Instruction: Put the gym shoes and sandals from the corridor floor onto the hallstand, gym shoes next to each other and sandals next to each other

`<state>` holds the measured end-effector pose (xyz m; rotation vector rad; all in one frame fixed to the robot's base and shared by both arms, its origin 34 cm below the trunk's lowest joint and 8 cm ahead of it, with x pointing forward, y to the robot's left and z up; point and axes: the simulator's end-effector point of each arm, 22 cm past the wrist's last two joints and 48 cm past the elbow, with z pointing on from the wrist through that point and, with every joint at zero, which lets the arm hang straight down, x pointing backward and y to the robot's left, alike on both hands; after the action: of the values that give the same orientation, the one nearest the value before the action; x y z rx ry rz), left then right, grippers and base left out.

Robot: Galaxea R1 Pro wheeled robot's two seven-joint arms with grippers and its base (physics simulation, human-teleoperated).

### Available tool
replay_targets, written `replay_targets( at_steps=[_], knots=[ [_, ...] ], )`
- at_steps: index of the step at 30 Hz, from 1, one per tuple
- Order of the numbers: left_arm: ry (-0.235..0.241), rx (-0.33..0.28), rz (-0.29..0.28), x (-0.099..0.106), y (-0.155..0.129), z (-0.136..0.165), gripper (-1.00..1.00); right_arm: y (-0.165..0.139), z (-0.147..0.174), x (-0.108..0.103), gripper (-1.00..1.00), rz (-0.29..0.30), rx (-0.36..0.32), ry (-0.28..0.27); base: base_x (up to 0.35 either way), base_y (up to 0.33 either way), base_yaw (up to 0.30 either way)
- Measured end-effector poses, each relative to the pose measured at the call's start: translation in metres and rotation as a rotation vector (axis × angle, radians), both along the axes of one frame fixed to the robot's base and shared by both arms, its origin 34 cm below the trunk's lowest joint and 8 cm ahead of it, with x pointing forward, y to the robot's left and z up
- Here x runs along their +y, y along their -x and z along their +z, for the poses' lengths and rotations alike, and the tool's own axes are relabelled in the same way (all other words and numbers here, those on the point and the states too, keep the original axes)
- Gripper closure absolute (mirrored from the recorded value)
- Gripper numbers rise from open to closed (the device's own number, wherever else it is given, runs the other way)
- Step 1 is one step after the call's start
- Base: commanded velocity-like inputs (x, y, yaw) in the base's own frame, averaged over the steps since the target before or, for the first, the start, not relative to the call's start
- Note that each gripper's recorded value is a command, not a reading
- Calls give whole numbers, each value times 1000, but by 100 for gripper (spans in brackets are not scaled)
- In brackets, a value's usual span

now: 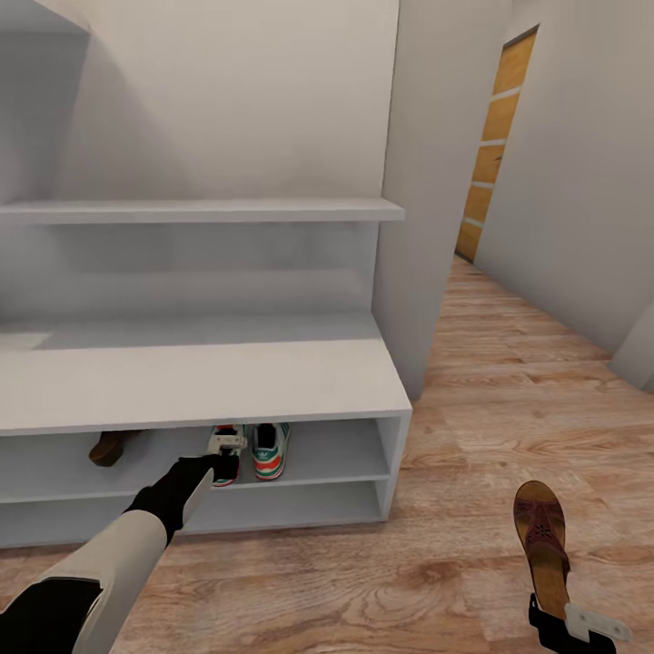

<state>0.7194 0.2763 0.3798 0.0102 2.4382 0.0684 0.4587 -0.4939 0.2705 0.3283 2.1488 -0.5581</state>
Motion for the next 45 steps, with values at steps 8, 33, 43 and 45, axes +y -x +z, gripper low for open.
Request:
replay_targets(
  at_steps=[8, 33, 43, 45],
  knots=[
    [1, 0, 0, 0, 0, 0, 100, 0, 0, 0, 100, 0, 0, 0, 138, 0, 0],
    [1, -1, 0, 0, 0, 0, 100, 0, 0, 0, 100, 1, 0, 0, 48, 0, 0],
    [3, -3, -1, -1, 0, 0, 100, 0, 0, 0, 100, 0, 0, 0, 11, 0, 0],
    [3, -2, -1, -2, 0, 0, 100, 0, 0, 0, 100, 0, 0, 0, 0, 0, 0]
  ],
)
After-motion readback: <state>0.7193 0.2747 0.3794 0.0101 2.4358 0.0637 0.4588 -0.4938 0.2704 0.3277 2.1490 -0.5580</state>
